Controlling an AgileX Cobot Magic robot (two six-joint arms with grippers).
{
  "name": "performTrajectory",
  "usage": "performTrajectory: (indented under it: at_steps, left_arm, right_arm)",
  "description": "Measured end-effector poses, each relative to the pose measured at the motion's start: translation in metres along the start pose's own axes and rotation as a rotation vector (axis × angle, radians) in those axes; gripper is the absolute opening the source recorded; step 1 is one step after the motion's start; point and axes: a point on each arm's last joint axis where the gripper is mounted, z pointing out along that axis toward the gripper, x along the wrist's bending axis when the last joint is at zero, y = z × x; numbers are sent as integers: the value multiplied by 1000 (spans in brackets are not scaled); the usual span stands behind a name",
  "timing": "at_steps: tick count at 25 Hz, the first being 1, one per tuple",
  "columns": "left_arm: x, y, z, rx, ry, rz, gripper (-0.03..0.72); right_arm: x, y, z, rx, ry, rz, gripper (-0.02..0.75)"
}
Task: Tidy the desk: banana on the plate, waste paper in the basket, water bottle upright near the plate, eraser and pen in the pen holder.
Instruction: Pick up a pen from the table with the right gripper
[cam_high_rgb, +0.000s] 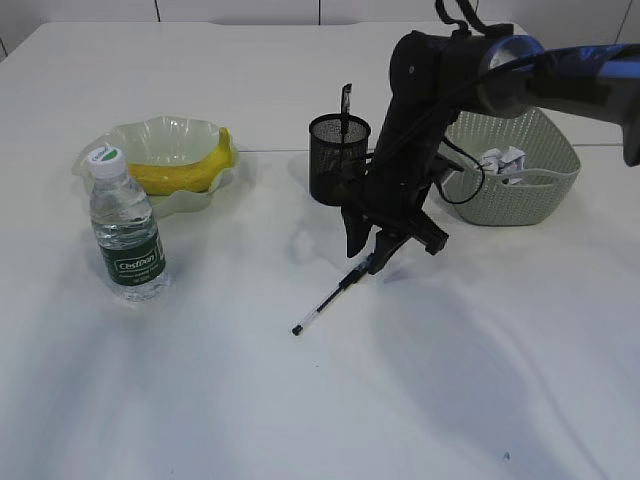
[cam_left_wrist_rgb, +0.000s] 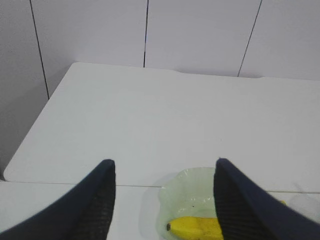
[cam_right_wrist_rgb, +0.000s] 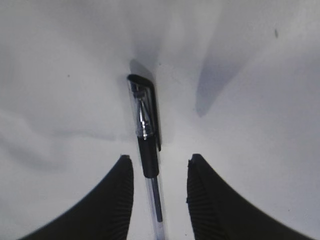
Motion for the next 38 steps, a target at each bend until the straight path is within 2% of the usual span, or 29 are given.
performTrajectory:
  at_steps: [2, 3, 7, 17, 23, 38]
  left_arm:
    - [0, 0, 0, 0, 0, 0, 433]
    - [0, 0, 0, 0, 0, 0, 433]
    - [0, 0, 0, 0, 0, 0, 433]
    - [0, 0, 0, 0, 0, 0, 433]
    - [0, 0, 0, 0, -4, -2, 433]
    - [-1, 0, 0, -1, -7, -2, 432]
  right_arm:
    - [3, -7, 6, 3, -13, 2, 272]
    - [3, -9, 8, 0, -18, 2, 326]
    - [5, -13, 10, -27, -22, 13, 278]
    - [6, -10, 11, -67, -15, 8, 275]
    - [5, -10, 27, -27, -40, 25, 269]
    - [3, -11, 36, 4, -69, 20, 271]
